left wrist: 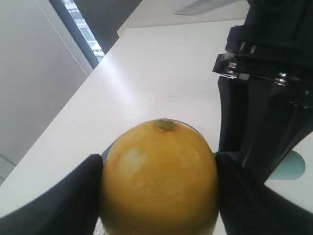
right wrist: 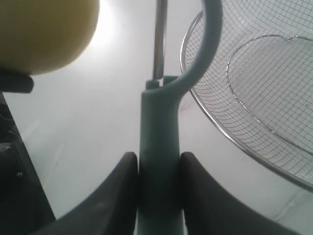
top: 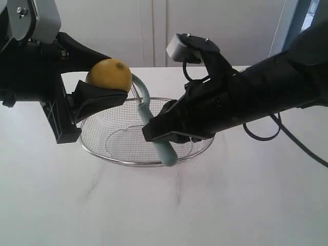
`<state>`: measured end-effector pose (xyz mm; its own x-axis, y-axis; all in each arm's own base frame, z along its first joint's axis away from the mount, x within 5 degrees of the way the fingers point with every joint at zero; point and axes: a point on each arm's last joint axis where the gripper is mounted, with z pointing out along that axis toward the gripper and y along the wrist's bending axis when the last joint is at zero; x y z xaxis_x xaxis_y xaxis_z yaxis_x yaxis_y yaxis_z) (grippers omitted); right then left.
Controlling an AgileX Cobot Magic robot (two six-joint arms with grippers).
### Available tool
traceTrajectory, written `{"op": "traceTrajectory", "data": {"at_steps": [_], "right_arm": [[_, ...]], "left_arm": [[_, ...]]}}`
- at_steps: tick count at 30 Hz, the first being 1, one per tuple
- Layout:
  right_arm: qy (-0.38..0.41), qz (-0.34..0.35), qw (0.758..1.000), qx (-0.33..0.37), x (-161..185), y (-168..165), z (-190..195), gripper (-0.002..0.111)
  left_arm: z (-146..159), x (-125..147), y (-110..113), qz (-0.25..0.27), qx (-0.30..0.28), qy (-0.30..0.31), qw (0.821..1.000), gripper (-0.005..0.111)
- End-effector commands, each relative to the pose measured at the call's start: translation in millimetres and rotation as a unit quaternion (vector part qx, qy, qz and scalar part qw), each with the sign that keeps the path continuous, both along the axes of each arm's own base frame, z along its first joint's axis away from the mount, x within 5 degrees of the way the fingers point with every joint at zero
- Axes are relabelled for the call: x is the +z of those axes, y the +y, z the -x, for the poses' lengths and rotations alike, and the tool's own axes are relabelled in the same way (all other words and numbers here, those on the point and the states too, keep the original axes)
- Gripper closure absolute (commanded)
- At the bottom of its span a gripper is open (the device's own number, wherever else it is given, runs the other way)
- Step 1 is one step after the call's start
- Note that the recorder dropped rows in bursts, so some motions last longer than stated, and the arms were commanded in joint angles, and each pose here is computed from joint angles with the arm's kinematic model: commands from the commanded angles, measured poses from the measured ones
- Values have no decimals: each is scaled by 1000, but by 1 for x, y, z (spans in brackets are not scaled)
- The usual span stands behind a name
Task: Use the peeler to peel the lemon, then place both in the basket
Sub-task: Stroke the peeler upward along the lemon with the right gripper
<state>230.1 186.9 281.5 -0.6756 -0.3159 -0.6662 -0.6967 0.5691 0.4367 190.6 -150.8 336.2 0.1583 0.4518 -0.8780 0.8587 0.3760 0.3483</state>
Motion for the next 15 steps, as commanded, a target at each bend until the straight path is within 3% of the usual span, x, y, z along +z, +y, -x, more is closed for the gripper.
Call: {"op": "traceTrajectory", "data": {"at_steps": [1, 7, 15], "right_arm": [[-6, -4, 1000, -8, 2, 3, 0, 108], [-43, -9, 999, -21, 25, -4, 5, 108], [-35, -13, 999, -20, 26, -4, 8, 108]], "left_arm": [[2, 1, -2, 15, -5, 11, 1000, 107], [2, 1, -2, 15, -5, 11, 1000, 107], [2, 1, -1, 15, -4, 11, 1000, 107]]}}
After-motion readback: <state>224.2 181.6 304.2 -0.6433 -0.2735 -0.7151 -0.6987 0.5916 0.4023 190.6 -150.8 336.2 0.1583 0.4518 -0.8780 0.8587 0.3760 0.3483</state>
